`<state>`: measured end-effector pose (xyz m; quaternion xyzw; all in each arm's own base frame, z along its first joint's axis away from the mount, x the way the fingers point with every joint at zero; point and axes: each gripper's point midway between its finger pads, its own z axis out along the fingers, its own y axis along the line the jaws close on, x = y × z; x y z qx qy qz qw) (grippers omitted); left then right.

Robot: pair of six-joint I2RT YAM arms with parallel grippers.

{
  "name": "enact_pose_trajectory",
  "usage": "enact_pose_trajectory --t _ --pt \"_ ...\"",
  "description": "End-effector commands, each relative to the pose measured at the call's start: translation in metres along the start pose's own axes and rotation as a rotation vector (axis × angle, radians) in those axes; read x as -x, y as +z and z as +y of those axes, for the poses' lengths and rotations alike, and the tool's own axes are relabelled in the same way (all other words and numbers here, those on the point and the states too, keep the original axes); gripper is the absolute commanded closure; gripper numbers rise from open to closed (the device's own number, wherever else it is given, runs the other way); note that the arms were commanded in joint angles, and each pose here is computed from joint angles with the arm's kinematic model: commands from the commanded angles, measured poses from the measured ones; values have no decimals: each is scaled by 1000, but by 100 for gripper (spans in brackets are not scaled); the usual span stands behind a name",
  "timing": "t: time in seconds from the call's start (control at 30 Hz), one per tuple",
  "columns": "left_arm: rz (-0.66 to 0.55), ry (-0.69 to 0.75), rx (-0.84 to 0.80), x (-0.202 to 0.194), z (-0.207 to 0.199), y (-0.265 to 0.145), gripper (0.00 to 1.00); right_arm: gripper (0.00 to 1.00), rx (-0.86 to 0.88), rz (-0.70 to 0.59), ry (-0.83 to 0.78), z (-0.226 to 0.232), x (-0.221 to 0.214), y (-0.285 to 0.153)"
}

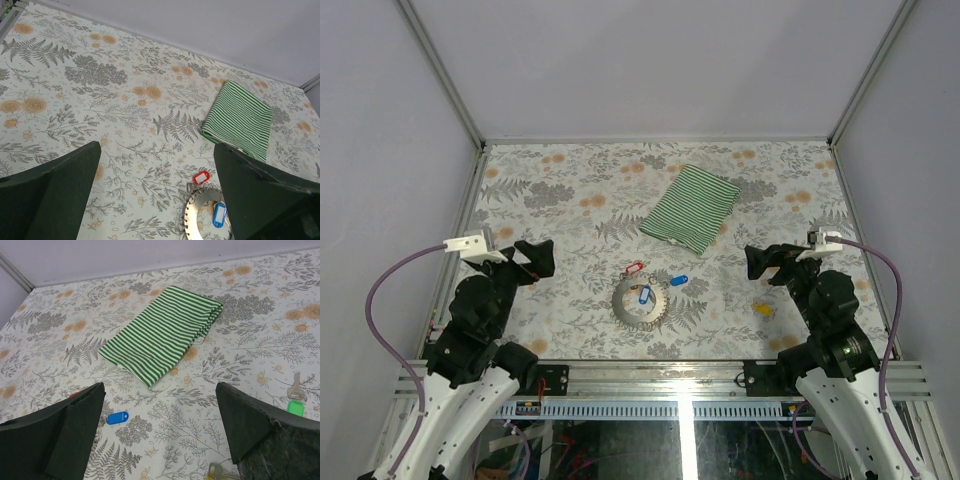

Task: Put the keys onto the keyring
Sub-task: Reset both arms

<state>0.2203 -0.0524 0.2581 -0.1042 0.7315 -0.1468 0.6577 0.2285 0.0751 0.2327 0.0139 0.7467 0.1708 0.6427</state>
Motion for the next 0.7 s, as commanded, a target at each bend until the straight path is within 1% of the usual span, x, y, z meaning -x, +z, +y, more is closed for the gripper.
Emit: enact_pose_trajectory --t 0.0,0.13,0.2,0.27,0.33,0.43,0.53,0.67 --pt "-55 -6 4 10 1 0 0 1 1 -66 -4 3 21 1" --pt "-3 3 21 2 1 6 0 1 -19 38 -5 1 6 8" --pt "20 5 29 0 0 10 0 1 0 85 -12 6 2 10" --pt "26 4 31 0 -1 11 0 1 25 84 -22 11 8 9" --pt "14 -4 24 3 -2 10 0 1 43 39 -23 14 17 6" --pt "-35 -23 3 12 -3 3 0 1 66 -81 -22 17 36 -4" --pt "-70 -34 3 17 0 -3 0 0 70 -180 -9 14 46 -14" --pt "-60 -37 25 17 2 -1 0 0 56 -169 -4 10 38 -13"
